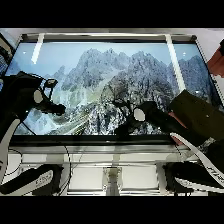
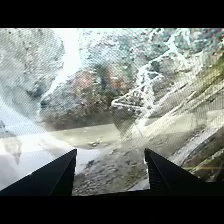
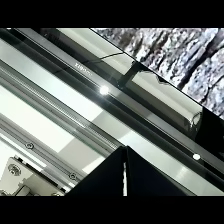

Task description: Fold the clothes and pants, and hang the long-sleeved shirts on hangers.

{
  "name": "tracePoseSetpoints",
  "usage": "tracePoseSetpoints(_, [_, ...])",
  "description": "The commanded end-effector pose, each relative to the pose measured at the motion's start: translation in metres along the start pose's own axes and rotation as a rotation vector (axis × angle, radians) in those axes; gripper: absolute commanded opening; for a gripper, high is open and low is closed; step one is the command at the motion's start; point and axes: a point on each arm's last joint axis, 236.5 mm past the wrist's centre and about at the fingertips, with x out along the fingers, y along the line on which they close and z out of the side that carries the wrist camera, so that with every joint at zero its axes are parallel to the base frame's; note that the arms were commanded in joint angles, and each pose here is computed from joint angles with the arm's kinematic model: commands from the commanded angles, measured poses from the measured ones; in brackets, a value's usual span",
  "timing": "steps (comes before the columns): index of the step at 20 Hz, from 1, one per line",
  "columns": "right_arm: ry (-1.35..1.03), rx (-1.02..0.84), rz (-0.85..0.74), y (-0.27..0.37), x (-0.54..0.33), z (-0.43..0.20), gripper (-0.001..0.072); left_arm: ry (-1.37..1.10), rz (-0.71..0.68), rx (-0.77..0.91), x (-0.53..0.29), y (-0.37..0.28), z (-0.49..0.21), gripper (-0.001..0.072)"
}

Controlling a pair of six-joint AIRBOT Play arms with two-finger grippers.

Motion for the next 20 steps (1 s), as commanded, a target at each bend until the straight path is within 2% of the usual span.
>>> tracePoseSetpoints(1, [0.001,0.000,0.001,0.000,0.000,0.000,0.0023,0.000,0.000,0.000,0.000,0.000,0.000,0.0511])
tracePoseSetpoints(7, [-0.052,-0.010,0.010,0.003,0.000,0.012,0.0047,0.000,0.000,0.000,0.000,0.000,0.000,0.0511])
tracePoseSetpoints(9, [-0.114,-0.037,0.016,0.004,-0.001,0.027,0.0193,0.000,0.000,-0.001,0.000,0.000,0.000,0.0511])
tracePoseSetpoints(10, [-0.143,-0.037,0.019,0.005,-0.002,0.034,0.0206,0.000,0.000,0.000,0.000,0.000,0.000,0.0511])
tracePoseSetpoints(18, [-0.204,-0.043,0.036,0.010,-0.004,0.048,0.0205,-0.017,0.004,0.001,0.002,0.001,0.005,0.0512])
tracePoseSetpoints(20, [-0.205,-0.043,0.036,0.010,-0.004,0.048,0.0205,-0.011,0.072,0.042,0.003,0.017,0.004,0.0511])
